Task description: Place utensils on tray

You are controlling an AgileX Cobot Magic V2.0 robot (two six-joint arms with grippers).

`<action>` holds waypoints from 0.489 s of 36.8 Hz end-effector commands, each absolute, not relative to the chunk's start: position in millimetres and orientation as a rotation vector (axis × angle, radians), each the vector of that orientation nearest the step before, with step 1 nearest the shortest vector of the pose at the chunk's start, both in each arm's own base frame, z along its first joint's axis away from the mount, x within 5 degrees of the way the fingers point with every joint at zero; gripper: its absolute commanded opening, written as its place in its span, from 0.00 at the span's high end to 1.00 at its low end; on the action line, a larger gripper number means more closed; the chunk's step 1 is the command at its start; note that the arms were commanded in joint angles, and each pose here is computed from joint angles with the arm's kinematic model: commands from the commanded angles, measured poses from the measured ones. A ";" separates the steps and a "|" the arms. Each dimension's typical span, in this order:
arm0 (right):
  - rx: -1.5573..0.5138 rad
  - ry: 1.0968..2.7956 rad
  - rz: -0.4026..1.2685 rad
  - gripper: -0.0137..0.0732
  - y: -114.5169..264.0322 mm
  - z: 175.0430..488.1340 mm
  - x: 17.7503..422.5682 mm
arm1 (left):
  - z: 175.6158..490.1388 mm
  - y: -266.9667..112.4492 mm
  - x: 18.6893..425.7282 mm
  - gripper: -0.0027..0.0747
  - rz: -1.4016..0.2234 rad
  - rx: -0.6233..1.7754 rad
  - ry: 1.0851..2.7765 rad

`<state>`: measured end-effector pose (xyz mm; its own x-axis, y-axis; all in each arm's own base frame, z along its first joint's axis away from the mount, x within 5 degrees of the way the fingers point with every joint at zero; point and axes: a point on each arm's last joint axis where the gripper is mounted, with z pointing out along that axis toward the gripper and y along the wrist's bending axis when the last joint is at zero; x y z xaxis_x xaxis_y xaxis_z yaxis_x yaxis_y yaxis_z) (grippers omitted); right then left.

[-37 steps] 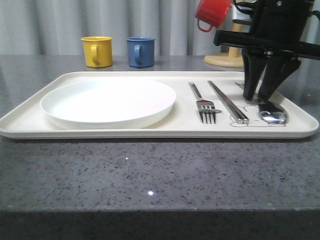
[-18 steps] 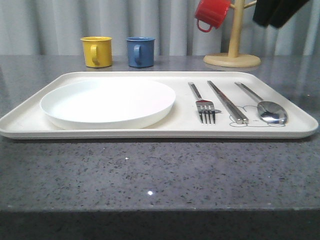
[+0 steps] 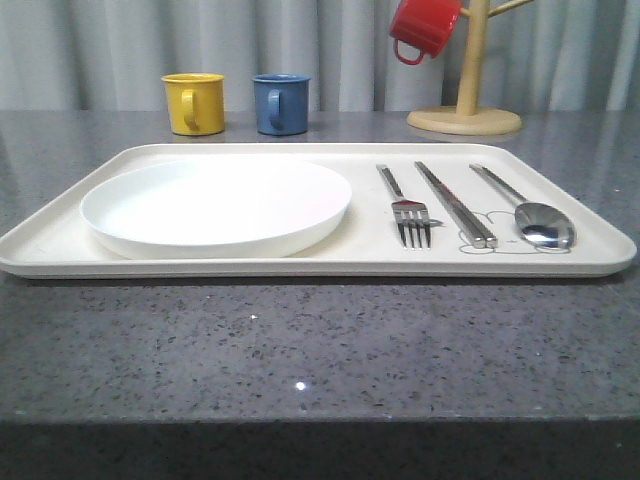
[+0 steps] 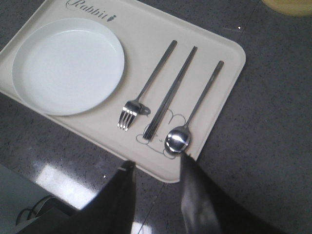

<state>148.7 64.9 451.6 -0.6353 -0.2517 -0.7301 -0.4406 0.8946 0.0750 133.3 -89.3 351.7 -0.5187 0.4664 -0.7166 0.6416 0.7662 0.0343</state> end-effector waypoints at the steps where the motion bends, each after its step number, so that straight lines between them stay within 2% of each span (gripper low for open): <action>1: -0.485 2.172 0.304 0.54 56.1 449.5 126.3 | 364.3 -91.9 134.9 0.49 -0.335 0.783 2.134; 8: -0.462 2.109 0.308 0.54 44.0 420.5 92.9 | 364.3 -91.9 134.9 0.49 -0.335 0.783 2.134; 18: -0.446 2.081 0.297 0.54 33.4 373.8 66.3 | 364.3 -91.9 134.9 0.49 -0.335 0.783 2.134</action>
<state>69.4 35.9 373.5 -0.5649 -0.2176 -0.7959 -0.4290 0.9014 0.0581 133.3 -89.3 351.7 -0.5187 0.4664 -0.7166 0.6416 0.7662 0.0343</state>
